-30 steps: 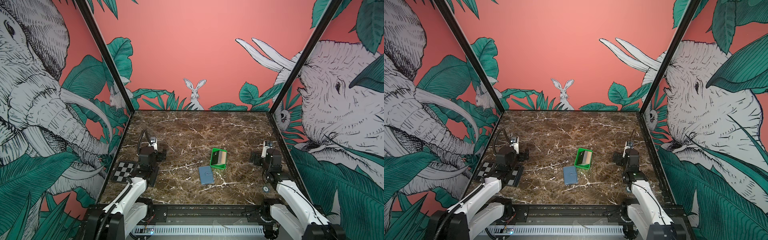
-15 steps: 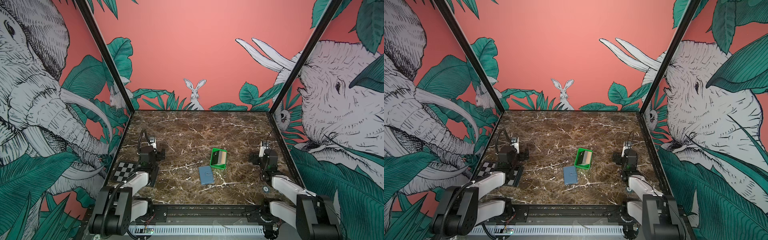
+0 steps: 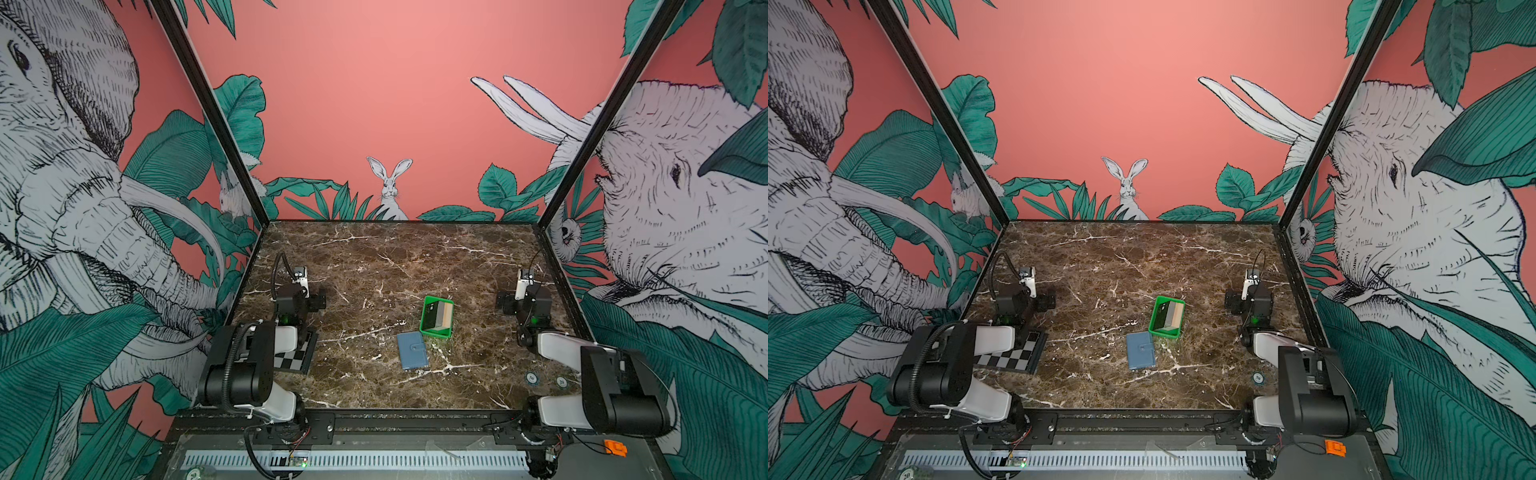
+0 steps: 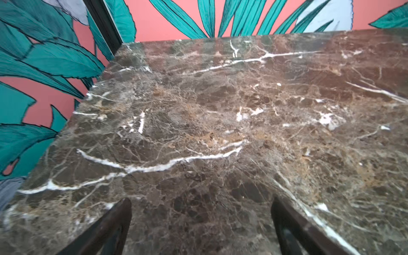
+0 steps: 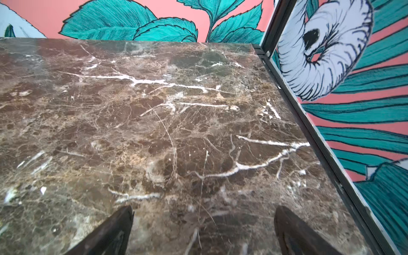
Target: Put the credit cards into the card holder
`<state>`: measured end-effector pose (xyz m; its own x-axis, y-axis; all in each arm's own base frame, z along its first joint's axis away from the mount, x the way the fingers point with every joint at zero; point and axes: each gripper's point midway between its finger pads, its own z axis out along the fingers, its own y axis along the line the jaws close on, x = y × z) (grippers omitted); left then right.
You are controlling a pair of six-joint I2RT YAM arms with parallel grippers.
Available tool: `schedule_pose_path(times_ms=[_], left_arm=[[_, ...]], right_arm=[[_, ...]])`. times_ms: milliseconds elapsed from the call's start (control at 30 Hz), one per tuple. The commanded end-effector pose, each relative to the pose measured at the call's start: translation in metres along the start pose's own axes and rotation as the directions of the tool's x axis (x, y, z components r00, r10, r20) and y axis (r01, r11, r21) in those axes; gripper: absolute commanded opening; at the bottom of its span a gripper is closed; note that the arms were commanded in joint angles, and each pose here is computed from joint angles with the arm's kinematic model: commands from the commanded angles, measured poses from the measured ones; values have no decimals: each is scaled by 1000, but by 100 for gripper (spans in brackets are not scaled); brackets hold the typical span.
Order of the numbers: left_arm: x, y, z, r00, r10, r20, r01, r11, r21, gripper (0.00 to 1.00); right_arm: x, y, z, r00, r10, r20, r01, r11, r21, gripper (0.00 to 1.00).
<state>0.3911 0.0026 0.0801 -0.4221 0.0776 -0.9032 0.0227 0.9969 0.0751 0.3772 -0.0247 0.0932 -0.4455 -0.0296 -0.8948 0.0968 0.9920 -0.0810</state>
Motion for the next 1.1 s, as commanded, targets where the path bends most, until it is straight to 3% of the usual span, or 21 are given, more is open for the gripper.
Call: schedule_pose_path(times_ms=[0,67,133,200,667,833,1067], left_arm=[[-26,-3,-1,995,23,94,-26,999,30,99],[-19,-6,0,995,31,98,-35,999,39,99],[-22,-9,2,990,41,134,-49,997,52,99],[-19,-10,2,995,45,94,-50,998,50,99],[-20,-11,4,994,52,94,-56,998,42,99],[-19,-11,3,994,52,93,-56,998,42,99],[-20,-11,3,994,54,95,-58,997,42,99]], right_arm=[[-14,3,8,995,19,102,-17,1000,-22,98],[-10,6,13,990,28,139,-23,999,-32,98],[-4,7,12,996,14,91,-11,999,-38,98],[-8,7,13,993,17,116,-12,999,-42,98],[-6,13,15,996,-7,88,13,998,-68,98],[-7,43,10,991,-67,114,93,967,-239,98],[-8,41,11,991,-67,114,92,968,-232,98]])
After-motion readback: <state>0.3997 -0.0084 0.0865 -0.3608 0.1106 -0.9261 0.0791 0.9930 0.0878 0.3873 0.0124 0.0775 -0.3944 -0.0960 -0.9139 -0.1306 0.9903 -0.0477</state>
